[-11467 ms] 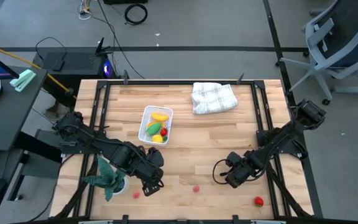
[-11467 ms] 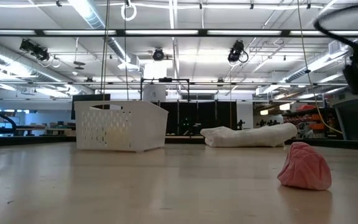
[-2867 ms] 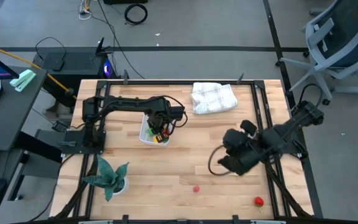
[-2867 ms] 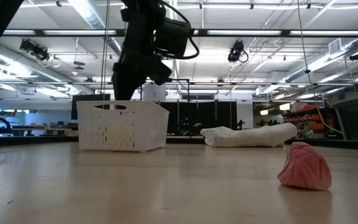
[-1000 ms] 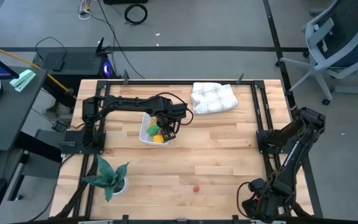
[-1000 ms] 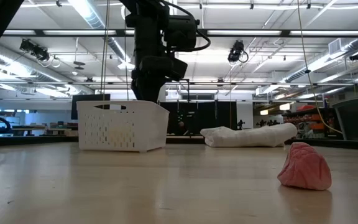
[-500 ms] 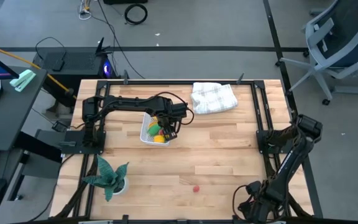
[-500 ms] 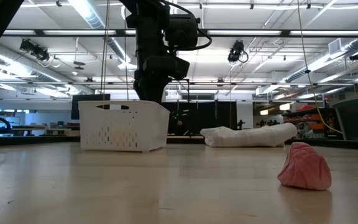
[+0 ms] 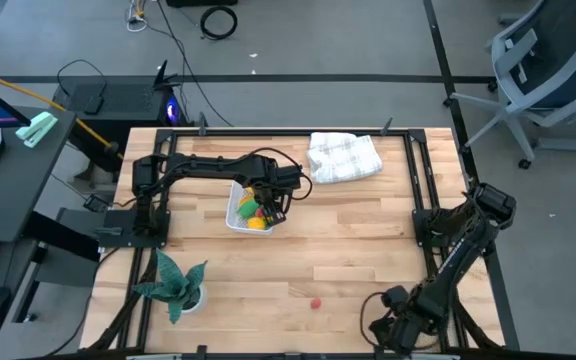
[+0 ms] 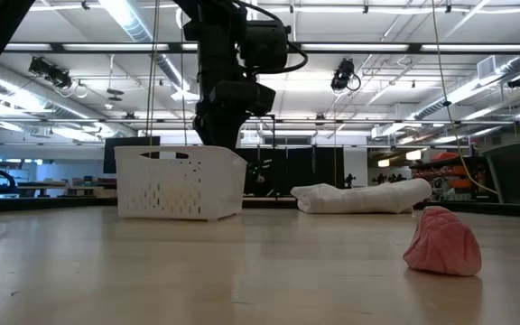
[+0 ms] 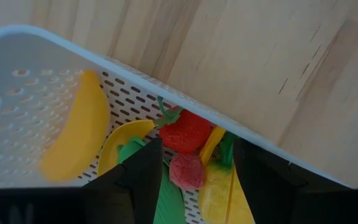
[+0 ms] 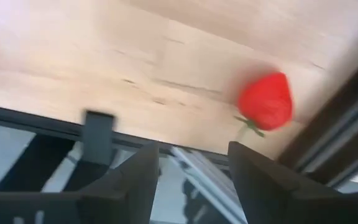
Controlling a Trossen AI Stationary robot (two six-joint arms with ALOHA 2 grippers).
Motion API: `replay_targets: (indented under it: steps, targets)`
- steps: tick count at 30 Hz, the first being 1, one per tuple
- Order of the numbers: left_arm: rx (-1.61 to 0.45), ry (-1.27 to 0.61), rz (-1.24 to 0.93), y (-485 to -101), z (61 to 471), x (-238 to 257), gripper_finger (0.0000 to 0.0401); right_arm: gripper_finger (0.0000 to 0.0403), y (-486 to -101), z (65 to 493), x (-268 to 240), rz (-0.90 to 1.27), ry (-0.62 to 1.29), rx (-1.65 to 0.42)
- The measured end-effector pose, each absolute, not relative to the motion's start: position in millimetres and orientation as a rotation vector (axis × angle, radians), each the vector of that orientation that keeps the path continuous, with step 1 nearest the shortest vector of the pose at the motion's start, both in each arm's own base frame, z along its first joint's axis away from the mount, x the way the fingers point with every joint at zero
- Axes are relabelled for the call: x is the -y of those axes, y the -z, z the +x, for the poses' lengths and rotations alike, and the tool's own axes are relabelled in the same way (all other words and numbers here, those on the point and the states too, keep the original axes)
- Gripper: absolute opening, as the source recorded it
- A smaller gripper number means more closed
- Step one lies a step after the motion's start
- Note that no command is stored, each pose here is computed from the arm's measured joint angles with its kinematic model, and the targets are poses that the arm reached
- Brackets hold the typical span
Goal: Pick and placing Produce into tupperware
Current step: Put the strawberry into the white basket
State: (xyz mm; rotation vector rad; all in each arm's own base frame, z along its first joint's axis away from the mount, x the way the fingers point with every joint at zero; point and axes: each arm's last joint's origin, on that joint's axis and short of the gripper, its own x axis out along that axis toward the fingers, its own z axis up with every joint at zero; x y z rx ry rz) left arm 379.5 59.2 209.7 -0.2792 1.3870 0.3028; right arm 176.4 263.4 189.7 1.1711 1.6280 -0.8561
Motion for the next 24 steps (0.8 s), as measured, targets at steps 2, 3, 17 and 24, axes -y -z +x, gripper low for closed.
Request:
replay_targets:
  steps: [2,3,17,24]
  targets:
    - [-1.388,-0.303,-0.279,-209.7,379.4,-59.2,0.0203,0.0201,-189.9,181.2,-261.7,1.192,0.849,-1.618]
    - [-1.388,-0.303,-0.279,-209.7,379.4,-59.2,0.0203,0.0201,-190.1,182.5,-261.7,1.200,0.842,-1.618]
    - [-1.384,-0.302,-0.279,-209.8,379.8,-59.2,0.0201,0.0201,-191.8,155.3,-279.9,1.227,0.927,-1.723]
    - [-1.365,-0.301,-0.279,-210.1,381.6,-59.5,0.0200,0.0201,-191.4,156.0,-279.6,1.229,0.929,-1.716]
